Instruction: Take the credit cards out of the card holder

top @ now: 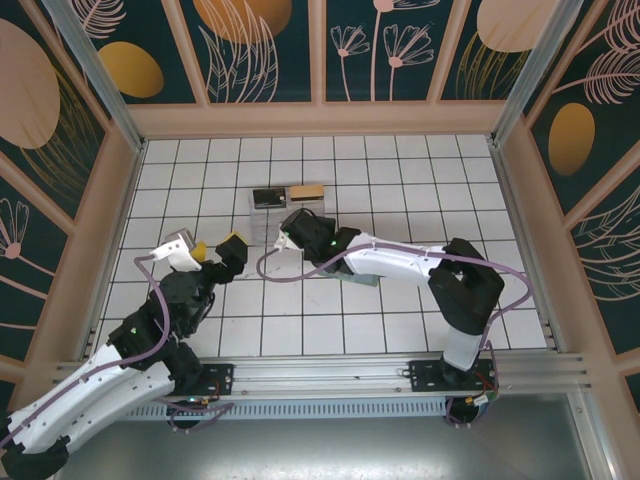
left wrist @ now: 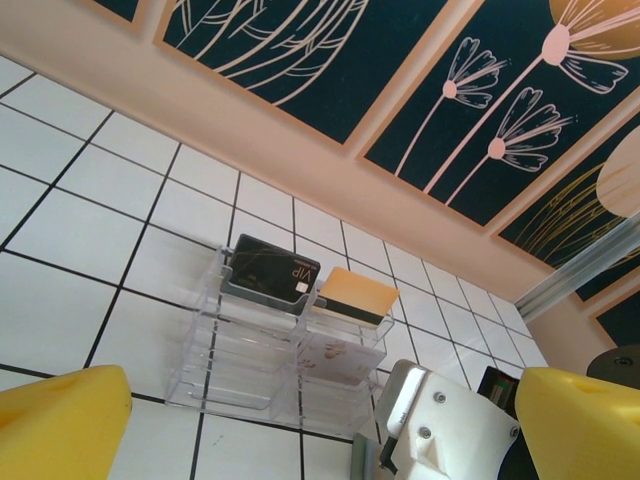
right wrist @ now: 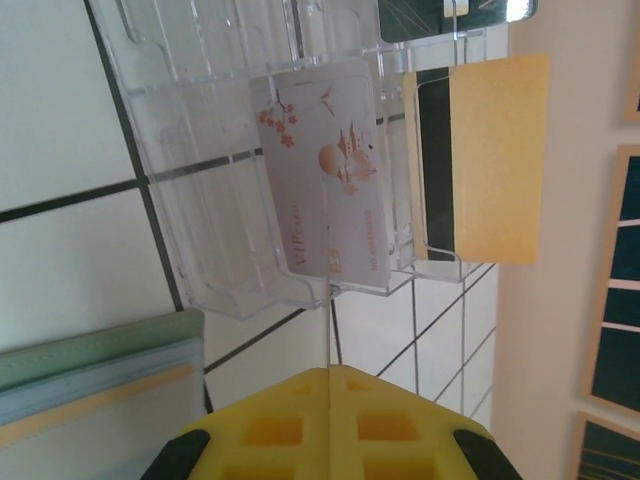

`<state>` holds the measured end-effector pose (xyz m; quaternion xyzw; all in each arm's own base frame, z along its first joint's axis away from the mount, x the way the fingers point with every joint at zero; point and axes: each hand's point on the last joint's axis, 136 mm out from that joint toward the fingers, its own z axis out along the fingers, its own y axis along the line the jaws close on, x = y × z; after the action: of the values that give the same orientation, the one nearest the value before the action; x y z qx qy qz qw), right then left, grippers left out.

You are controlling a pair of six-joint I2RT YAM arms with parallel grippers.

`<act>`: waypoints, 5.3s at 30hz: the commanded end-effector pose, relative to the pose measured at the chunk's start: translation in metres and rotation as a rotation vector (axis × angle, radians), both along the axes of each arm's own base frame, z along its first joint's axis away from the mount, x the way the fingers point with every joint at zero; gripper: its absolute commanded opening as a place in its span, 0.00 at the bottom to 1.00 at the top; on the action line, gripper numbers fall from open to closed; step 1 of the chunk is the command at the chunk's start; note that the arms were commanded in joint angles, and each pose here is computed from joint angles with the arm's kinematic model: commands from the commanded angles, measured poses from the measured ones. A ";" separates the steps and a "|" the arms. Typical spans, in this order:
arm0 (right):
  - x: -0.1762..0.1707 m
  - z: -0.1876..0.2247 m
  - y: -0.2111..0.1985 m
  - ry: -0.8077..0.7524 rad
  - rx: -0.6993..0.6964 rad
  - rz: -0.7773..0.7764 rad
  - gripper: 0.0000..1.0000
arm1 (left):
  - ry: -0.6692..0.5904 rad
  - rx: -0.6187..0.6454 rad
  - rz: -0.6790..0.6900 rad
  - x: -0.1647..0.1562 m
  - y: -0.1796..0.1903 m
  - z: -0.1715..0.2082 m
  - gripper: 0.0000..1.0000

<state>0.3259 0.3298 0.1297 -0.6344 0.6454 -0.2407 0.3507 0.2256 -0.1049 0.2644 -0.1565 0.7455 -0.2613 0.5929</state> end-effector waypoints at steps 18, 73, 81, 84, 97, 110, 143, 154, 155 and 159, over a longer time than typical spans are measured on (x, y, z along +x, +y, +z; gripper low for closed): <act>0.023 -0.004 0.027 -0.081 -0.035 0.063 0.00 | 0.021 -0.013 0.009 -0.005 0.007 -0.010 0.99; 0.065 -0.009 0.026 -0.135 0.022 -0.051 0.34 | 0.035 -0.001 0.026 -0.006 0.012 -0.018 0.99; 0.076 -0.006 0.024 -0.154 0.037 -0.084 0.36 | 0.038 0.002 0.021 -0.006 0.011 -0.019 0.99; 0.078 -0.003 0.024 -0.161 0.042 -0.091 0.36 | 0.038 0.004 0.022 -0.006 0.011 -0.019 0.99; 0.045 0.010 0.029 -0.022 0.144 -0.048 0.50 | 0.035 0.001 0.021 -0.007 0.011 -0.020 0.99; 0.052 -0.021 0.032 0.023 0.104 -0.066 0.53 | 0.036 0.007 0.020 -0.007 0.011 -0.020 0.99; 0.070 0.011 0.015 -0.077 0.194 -0.213 0.47 | 0.035 0.012 0.022 -0.007 0.012 -0.021 0.99; 0.039 0.073 -0.050 -0.047 0.617 -0.505 0.76 | 0.067 0.049 0.000 0.001 -0.001 -0.026 0.99; 0.039 0.076 -0.061 -0.034 0.672 -0.554 0.79 | 0.071 0.056 -0.005 0.002 -0.003 -0.026 0.99; 0.037 0.092 -0.100 -0.038 0.869 -0.688 0.84 | 0.090 0.088 -0.039 0.005 -0.015 -0.028 0.99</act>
<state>0.3676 0.2595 0.2241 -0.2812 0.8158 -0.1112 0.4930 0.2283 -0.1116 0.2248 -0.1412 0.7876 -0.2236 0.5566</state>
